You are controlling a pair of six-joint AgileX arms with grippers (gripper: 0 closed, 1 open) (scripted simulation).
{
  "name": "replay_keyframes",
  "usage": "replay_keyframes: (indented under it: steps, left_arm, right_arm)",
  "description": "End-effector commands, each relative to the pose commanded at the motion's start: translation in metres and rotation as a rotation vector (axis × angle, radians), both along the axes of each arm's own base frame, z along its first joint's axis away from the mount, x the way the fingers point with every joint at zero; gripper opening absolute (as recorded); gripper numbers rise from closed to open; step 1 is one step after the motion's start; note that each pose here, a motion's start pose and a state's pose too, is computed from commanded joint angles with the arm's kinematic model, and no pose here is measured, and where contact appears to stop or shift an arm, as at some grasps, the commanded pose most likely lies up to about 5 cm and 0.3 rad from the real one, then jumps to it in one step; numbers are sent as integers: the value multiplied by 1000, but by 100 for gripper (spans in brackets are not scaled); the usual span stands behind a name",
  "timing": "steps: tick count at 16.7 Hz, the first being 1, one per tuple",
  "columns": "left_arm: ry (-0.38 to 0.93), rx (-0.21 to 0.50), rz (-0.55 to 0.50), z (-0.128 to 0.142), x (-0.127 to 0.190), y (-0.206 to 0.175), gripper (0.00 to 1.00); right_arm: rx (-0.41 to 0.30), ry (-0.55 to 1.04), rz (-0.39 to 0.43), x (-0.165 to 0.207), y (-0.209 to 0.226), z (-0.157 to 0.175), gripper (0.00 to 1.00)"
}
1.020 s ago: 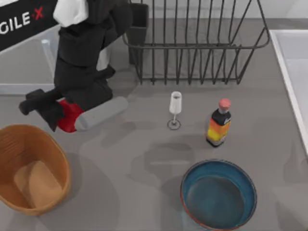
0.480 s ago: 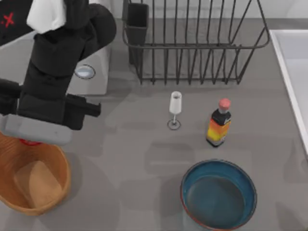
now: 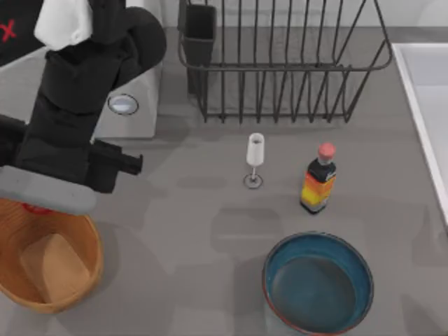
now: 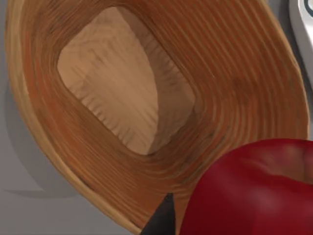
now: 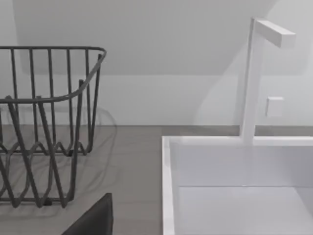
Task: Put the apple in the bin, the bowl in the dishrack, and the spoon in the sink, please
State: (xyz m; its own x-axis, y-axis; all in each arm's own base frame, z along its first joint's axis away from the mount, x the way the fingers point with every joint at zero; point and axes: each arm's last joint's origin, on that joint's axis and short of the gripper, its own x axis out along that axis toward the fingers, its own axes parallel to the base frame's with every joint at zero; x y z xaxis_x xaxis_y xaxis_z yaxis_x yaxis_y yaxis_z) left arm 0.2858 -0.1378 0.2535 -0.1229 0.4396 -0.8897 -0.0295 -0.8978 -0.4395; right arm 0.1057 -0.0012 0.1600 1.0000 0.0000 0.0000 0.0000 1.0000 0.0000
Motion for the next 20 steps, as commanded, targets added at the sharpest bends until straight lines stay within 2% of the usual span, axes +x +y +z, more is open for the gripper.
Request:
replay_keyframes:
  steps: [2,8,14,20]
  left_arm:
    - [-4,-2,14,-8,1,5,0]
    - [2,4,4,-57,-8,23,0]
    - [1,3,2,-63,-10,27,0]
    - [1,3,2,-63,-10,27,45]
  right_arm:
    - [0,0,0,0,0,0,100]
    - [0,0,0,0,0,0,100]
    - [0,0,0,0,0,0,100]
    - [0,0,0,0,0,0,100]
